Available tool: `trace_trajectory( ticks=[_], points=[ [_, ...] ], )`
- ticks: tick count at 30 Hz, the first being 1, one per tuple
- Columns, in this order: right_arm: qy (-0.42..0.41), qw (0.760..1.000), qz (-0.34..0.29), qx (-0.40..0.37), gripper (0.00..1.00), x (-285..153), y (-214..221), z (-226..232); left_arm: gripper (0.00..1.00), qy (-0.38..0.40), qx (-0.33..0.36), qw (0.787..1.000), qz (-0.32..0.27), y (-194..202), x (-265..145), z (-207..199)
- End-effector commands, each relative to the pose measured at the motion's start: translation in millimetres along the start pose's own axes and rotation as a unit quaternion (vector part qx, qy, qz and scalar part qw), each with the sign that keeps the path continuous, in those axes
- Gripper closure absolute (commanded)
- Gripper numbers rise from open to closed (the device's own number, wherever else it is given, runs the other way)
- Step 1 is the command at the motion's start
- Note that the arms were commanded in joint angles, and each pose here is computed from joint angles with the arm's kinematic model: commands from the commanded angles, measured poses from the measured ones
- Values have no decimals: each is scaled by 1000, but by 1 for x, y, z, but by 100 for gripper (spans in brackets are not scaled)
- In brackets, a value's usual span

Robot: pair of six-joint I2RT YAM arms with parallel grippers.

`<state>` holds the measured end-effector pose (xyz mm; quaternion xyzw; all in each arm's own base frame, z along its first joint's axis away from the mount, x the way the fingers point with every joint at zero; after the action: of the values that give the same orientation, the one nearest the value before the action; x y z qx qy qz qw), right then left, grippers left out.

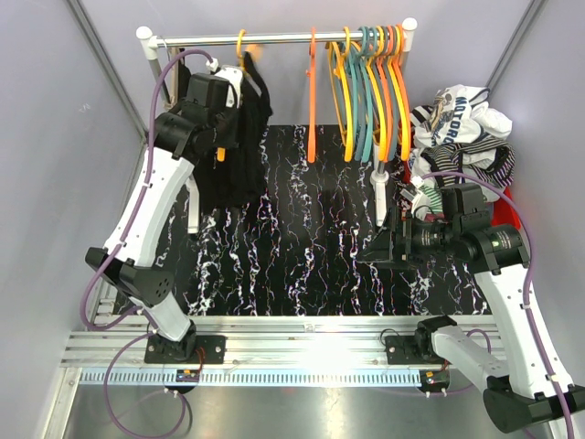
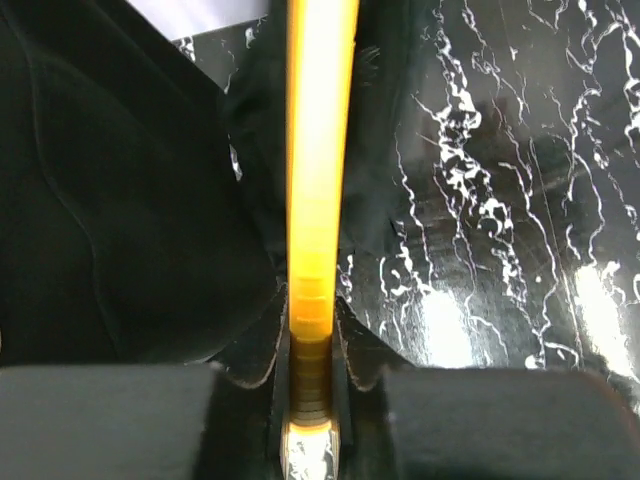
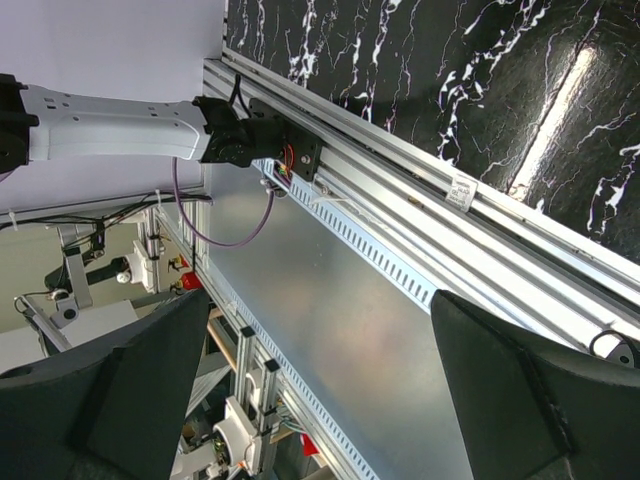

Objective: Remove the tank top from the hanger

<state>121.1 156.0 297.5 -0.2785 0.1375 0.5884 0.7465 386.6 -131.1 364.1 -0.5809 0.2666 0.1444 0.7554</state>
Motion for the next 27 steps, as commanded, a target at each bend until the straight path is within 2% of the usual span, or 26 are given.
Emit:
trace_trajectory(
  ticks=[1, 5, 12, 19, 23, 26, 27],
  points=[
    [-7, 999, -16, -28, 0, -5, -3, 8, 100, -7, -7, 999, -41, -22, -7, 4],
    [-4, 999, -18, -28, 0, -4, -4, 7, 100, -17, -13, 998, -62, -31, -17, 10],
    [3, 1000, -15, -25, 0, 0, -6, 1, 100, -26, -47, 987, -155, -71, -61, 24],
    [9, 1000, -14, -25, 0, 3, -7, -4, 100, -24, -56, 977, -202, -83, -88, 30],
    [7, 999, -18, -27, 0, 6, -10, -5, 100, 8, -39, 983, -180, -59, -106, 10],
    [-1, 999, -20, -24, 0, 11, -14, -7, 100, 41, -20, 987, -155, -15, -121, -11],
    [-3, 999, -21, -24, 0, 13, -15, -7, 100, 47, -19, 989, -139, 12, -126, -13]
  ],
)
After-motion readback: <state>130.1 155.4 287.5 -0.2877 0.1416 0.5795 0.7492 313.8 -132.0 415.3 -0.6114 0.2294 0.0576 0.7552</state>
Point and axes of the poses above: each gripper's point midway between its finger pads, its own x axis out along the fingers, its own z axis along the line the jaws close on, y = z × x, the point moved 2 cm from there along -x, back along the fingers, and after that the axes turned 6 degrees about x, right-handed, at the moved point
